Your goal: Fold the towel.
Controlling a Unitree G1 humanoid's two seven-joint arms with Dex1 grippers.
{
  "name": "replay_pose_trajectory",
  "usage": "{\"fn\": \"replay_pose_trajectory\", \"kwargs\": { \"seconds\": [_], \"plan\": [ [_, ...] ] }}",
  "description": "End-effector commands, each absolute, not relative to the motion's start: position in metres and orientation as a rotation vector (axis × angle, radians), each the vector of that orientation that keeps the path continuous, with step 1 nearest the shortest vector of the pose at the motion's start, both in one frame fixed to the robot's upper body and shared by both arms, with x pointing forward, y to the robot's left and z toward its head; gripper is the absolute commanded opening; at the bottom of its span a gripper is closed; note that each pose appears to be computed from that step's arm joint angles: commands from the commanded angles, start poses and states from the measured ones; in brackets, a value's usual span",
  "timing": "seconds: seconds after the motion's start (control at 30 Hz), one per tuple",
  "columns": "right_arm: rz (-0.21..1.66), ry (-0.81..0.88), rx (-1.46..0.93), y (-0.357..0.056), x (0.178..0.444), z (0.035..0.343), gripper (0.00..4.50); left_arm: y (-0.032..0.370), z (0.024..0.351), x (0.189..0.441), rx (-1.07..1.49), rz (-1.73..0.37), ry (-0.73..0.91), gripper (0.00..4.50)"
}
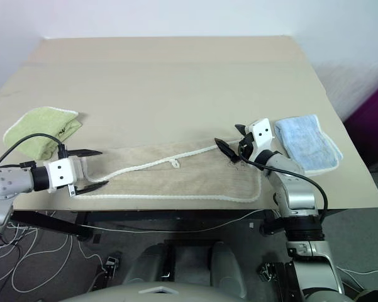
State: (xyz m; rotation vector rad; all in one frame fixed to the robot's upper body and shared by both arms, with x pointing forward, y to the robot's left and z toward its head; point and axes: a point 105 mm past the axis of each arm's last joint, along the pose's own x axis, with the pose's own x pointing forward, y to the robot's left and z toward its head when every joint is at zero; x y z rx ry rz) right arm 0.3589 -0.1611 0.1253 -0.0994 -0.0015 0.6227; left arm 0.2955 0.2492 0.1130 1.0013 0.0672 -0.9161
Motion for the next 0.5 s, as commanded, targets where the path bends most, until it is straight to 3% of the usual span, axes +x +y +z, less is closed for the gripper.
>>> {"fn": "replay_pose_trajectory", "kwargs": {
  "seconds": [0.03, 0.5],
  "plan": [
    [0.619, -0.065, -0.109, -0.161, 0.358, 0.14, 4.47, 0.26, 0.12, 0.299, 1.074, -0.869, 0.05, 4.5],
    [0.629, -0.063, -0.105, -0.156, 0.36, 0.139, 4.47, 0.287, 0.14, 0.297, 1.163, -0.78, 0.024, 4.5]
  ]
}}
